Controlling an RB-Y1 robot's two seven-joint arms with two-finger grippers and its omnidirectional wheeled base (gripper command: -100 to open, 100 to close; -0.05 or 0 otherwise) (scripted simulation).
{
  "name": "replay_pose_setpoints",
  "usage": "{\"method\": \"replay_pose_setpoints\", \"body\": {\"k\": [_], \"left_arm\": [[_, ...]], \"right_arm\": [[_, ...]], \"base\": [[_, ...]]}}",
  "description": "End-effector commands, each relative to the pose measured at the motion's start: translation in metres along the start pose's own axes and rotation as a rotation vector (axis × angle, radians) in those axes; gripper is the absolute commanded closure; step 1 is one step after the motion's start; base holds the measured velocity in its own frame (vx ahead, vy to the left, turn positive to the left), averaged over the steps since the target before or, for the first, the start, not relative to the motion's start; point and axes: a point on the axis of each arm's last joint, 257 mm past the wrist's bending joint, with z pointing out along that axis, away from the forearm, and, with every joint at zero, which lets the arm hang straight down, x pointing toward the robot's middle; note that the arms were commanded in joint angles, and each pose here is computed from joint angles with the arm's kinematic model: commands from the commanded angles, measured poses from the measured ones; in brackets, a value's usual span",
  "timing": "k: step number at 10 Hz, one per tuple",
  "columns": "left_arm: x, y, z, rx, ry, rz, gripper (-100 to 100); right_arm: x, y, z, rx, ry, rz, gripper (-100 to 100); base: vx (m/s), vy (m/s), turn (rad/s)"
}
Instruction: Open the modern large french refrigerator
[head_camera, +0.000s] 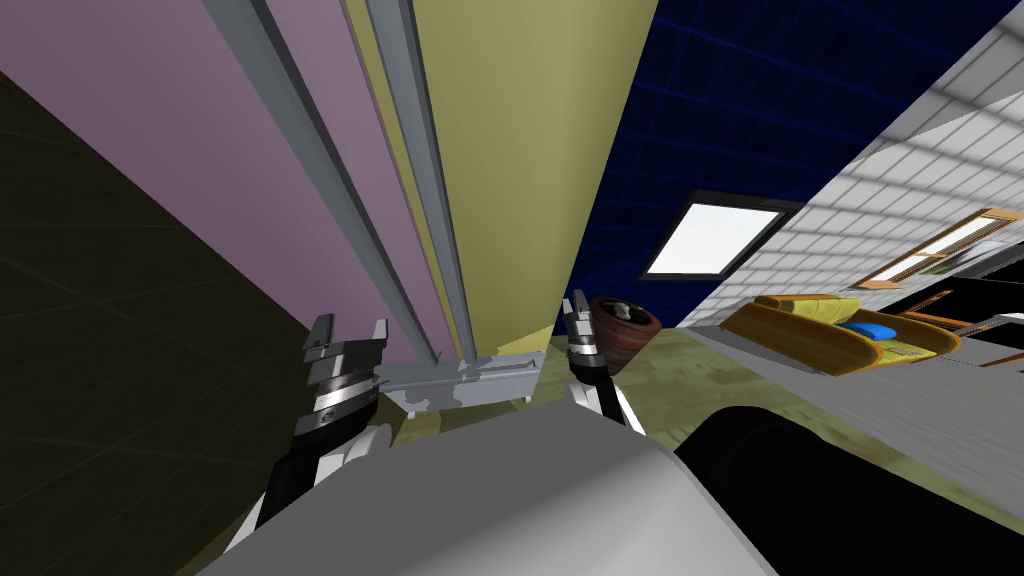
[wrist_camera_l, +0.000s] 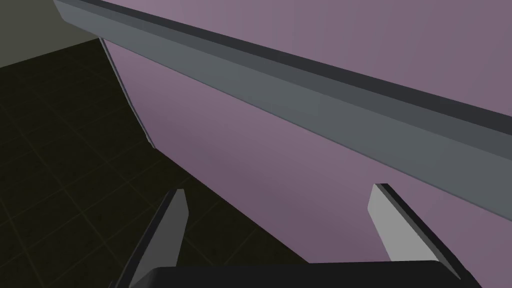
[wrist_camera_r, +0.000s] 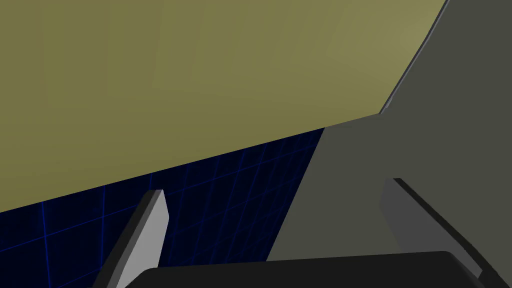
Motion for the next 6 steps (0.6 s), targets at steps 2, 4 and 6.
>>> {"method": "replay_pose_setpoints", "body": {"k": [2,4,6], "left_arm": [[0.0,0.0,0.0,0.0,0.0,0.0,0],[0.0,-0.0001,0.0,0.0,0.0,0.0,0],[0.0,-0.0001,0.0,0.0,0.0,0.0,0]], "right_arm": [[0.0,0.0,0.0,0.0,0.0,0.0,0],[0.0,0.0001,0.0,0.0,0.0,0.0,0],[0.0,0.0001,0.0,0.0,0.0,0.0,0]], "base": [[0.0,0.0,0.0],[0.0,0.0,0.0],[0.0,0.0,0.0]]}}
